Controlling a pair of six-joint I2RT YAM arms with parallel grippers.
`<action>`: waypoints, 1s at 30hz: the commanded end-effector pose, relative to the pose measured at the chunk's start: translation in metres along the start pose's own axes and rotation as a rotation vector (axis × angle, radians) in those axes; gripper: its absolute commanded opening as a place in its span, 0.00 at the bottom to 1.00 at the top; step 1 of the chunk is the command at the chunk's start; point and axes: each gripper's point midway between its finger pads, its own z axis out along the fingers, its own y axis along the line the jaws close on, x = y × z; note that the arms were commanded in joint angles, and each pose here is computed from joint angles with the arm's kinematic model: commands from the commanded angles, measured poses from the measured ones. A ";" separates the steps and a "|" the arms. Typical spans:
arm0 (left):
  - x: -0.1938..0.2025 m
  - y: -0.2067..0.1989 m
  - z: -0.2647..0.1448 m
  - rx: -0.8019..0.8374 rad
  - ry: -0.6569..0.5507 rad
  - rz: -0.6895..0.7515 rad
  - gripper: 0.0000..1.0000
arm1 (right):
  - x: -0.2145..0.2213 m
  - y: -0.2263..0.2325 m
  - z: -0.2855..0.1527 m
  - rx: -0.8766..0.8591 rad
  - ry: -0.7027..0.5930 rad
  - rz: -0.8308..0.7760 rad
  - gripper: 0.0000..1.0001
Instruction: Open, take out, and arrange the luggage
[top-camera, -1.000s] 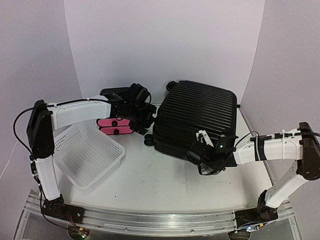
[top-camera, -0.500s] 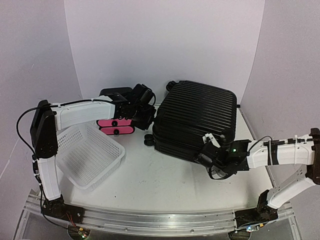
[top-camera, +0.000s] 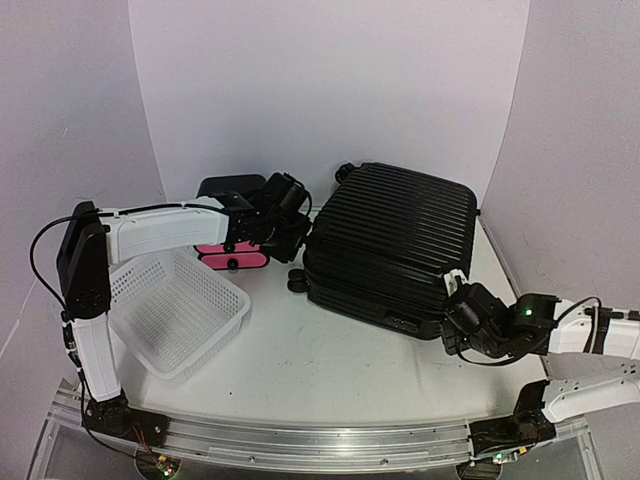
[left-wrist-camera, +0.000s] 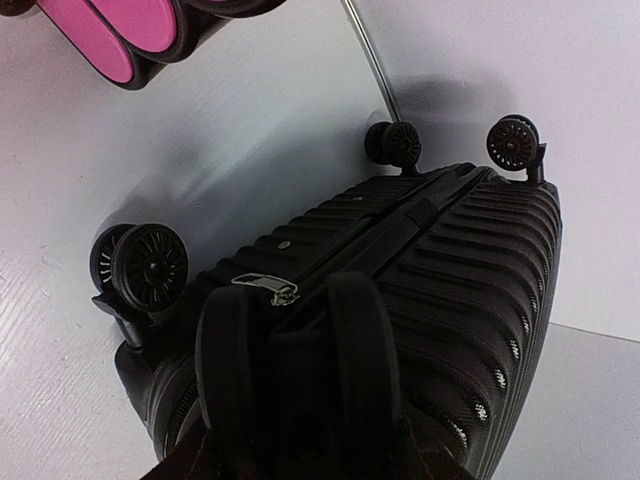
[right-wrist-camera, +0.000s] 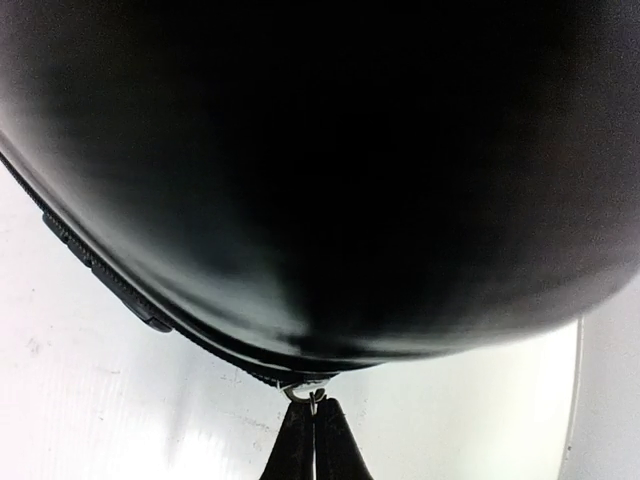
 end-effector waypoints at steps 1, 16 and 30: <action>-0.062 0.013 -0.018 -0.056 -0.231 0.119 0.25 | -0.001 -0.023 -0.002 0.012 -0.025 -0.006 0.00; -0.068 0.032 -0.023 -0.092 -0.240 0.167 0.22 | -0.029 -0.002 0.010 -0.255 -0.176 0.060 0.00; -0.063 0.039 -0.018 -0.110 -0.214 0.206 0.22 | -0.063 0.020 -0.007 -0.423 -0.428 -0.025 0.00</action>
